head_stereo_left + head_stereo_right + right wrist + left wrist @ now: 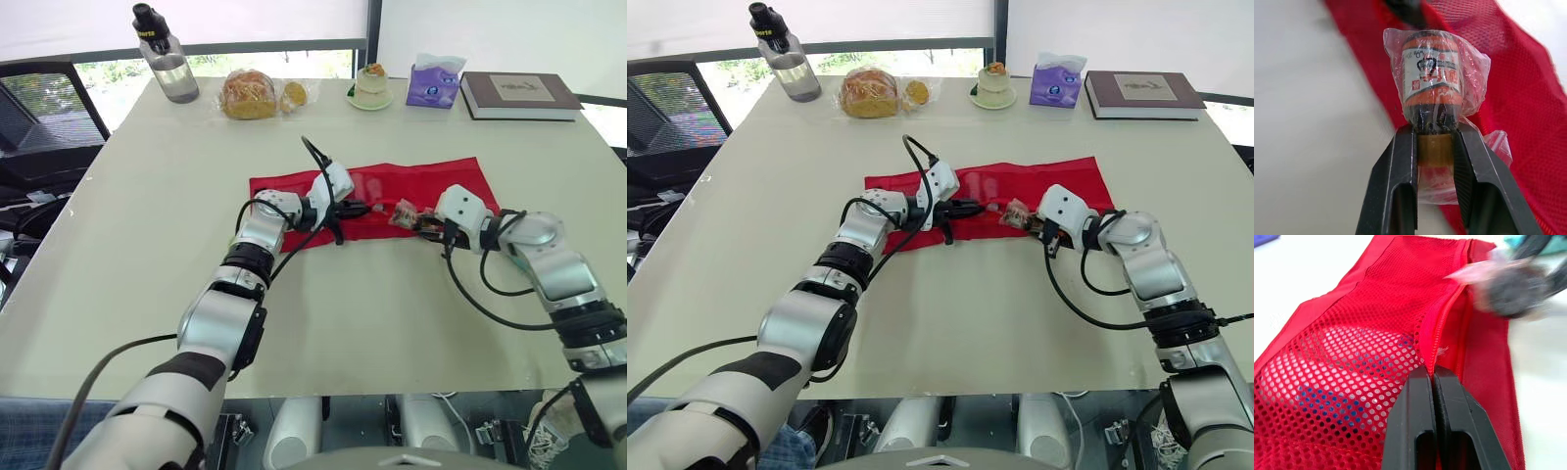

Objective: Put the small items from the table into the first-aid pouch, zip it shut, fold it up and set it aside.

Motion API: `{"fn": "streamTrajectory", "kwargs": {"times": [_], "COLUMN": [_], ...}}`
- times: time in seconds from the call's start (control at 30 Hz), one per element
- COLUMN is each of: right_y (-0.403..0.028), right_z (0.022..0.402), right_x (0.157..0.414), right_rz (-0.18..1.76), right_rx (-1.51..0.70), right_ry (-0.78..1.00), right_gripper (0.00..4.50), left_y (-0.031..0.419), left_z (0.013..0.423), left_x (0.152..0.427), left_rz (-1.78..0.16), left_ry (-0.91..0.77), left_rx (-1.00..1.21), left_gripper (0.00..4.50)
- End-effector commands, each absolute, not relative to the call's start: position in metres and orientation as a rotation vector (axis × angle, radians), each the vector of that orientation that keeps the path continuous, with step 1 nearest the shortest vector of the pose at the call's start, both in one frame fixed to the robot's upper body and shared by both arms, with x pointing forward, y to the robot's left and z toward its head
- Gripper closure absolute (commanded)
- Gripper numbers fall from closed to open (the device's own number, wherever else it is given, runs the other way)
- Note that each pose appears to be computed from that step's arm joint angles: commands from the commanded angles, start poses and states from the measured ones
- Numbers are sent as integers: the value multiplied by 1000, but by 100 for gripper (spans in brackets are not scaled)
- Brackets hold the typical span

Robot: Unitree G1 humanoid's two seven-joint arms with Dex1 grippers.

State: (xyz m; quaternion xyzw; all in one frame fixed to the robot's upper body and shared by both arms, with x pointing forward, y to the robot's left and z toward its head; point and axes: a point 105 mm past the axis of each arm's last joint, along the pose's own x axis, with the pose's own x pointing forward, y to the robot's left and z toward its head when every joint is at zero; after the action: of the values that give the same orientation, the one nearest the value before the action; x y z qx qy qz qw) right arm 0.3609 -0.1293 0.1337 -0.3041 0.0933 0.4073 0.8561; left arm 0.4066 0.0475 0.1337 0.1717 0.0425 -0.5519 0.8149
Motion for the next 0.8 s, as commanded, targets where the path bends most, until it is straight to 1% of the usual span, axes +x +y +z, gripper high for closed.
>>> {"fn": "streamTrajectory", "kwargs": {"times": [0.03,0.3,0.5,0.8], "right_y": [-127,-104,-123,-134], "right_z": [141,137,126,130], "right_x": [359,338,347,364], "right_rz": [793,909,813,628], "right_rx": [-624,-607,-642,-560], "right_ry": [194,211,302,325], "right_gripper": [406,406,406,406], "left_y": [35,32,32,30], "left_z": [144,144,145,137], "left_x": [399,398,396,384], "left_rz": [-1224,-1204,-1202,-1245], "left_ry": [33,32,26,38], "left_rx": [352,324,294,290], "left_gripper": [450,450,450,450]}}
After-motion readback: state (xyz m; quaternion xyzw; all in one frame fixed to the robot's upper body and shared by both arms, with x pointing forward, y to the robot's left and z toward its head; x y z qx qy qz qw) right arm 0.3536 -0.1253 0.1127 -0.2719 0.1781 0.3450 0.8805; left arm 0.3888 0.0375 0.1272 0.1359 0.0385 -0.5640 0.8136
